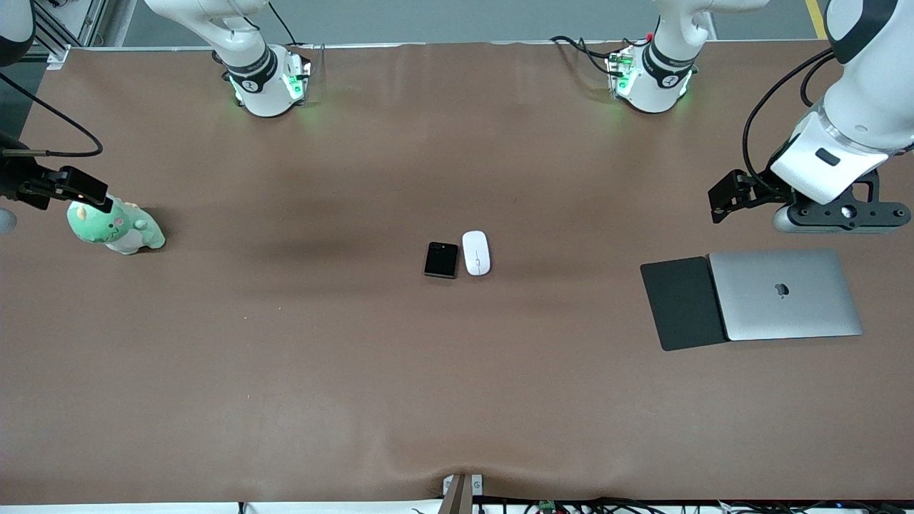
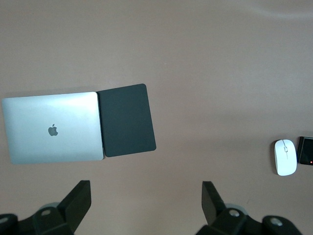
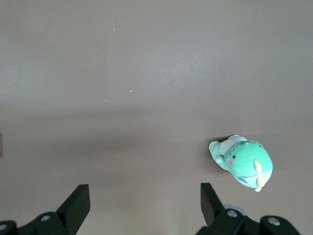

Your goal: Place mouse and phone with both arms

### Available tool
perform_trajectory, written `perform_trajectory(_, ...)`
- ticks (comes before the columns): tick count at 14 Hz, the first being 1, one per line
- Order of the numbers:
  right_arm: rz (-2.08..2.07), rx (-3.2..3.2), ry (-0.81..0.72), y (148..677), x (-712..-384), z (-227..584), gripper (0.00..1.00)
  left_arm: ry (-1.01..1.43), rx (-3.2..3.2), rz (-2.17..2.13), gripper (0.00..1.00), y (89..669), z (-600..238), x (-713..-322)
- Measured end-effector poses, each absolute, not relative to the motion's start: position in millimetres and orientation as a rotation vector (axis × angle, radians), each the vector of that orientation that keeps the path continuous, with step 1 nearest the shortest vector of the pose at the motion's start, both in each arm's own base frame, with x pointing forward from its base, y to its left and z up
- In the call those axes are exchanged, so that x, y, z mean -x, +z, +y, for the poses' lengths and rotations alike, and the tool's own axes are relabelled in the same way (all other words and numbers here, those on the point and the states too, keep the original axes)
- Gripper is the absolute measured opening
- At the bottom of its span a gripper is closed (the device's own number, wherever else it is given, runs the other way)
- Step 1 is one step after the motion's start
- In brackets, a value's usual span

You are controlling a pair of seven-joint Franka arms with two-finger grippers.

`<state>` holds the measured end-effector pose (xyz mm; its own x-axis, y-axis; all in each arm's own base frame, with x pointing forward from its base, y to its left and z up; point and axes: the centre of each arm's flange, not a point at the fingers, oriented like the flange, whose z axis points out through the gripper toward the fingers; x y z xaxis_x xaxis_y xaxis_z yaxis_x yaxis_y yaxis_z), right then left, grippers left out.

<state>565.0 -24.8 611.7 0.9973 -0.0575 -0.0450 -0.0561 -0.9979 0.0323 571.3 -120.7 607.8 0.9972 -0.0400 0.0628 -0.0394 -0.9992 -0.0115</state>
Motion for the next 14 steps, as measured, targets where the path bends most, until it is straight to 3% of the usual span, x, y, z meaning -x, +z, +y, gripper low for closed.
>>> perform_trajectory(7, -0.062, -3.109, -0.077, 610.1, -565.9, -15.2, 1.0, -0.074, 3.128, 0.095, 1.0, 598.6, -133.3, -572.5)
perform_trajectory(14, -0.023, -3.11, -0.08, 609.9, -565.9, -2.3, 1.0, -0.067, 3.15, 0.014, 1.0, 538.0, -237.7, -579.5)
